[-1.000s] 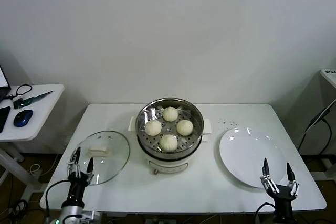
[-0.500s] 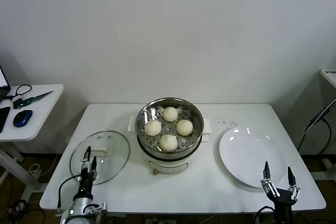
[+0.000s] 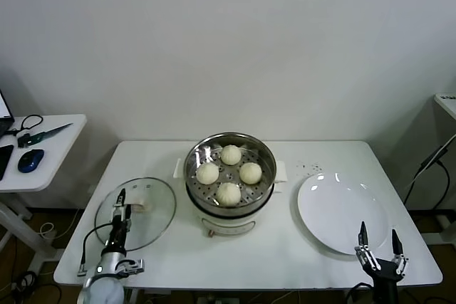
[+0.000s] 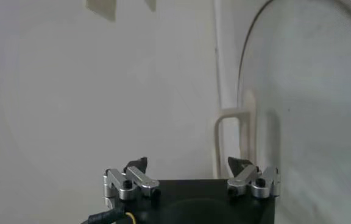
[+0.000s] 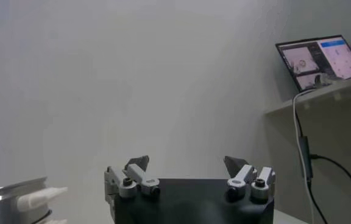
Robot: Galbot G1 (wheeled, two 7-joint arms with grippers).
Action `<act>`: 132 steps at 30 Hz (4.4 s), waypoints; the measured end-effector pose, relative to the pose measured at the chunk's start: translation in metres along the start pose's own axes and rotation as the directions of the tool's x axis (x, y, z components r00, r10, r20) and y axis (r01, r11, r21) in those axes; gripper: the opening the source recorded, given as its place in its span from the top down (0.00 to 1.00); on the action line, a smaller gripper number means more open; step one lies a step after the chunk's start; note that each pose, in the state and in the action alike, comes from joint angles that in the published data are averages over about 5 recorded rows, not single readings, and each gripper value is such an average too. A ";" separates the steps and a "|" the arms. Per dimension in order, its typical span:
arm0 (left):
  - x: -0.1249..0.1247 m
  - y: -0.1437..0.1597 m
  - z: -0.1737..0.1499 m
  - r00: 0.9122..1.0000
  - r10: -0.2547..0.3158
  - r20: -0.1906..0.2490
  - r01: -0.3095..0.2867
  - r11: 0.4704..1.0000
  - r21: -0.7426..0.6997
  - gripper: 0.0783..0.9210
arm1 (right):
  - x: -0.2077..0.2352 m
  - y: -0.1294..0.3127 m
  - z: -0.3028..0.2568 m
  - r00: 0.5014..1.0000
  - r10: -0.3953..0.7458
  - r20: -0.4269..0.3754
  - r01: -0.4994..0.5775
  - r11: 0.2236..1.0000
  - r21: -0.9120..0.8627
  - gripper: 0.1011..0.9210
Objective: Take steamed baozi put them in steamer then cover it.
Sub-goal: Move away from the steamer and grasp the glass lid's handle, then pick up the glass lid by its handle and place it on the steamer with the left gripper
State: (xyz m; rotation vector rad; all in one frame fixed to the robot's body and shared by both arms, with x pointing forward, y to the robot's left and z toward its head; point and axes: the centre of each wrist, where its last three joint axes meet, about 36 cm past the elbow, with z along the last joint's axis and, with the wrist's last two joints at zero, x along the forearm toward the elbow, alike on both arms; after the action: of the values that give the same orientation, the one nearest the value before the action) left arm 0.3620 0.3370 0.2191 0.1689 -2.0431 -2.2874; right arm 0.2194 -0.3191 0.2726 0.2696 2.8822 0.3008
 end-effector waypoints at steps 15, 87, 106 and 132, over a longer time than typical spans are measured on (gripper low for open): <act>-0.004 -0.015 0.022 0.998 0.023 0.052 -0.023 1.000 -0.007 0.56 | -0.002 0.000 0.000 1.000 0.003 0.000 -0.003 1.000 -0.001 0.12; -0.007 0.265 -0.230 0.992 0.019 0.125 -0.047 0.972 0.230 0.93 | 0.000 -0.003 0.010 0.996 0.005 -0.085 0.008 0.989 0.150 0.12; 0.000 0.261 -0.298 0.989 0.009 0.148 -0.044 0.972 0.230 0.93 | 0.003 -0.007 0.013 0.997 0.016 -0.077 -0.003 0.987 0.160 0.12; -0.015 0.225 -0.287 0.993 0.019 0.115 -0.033 0.991 0.126 0.93 | 0.008 -0.009 0.014 0.998 0.022 -0.064 -0.011 0.986 0.167 0.12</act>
State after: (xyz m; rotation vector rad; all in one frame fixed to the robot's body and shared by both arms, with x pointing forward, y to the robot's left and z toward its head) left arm 0.4090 0.0299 0.4115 0.0187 -2.2344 -2.1993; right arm 0.2136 -0.3237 0.2556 0.3186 2.9753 0.0725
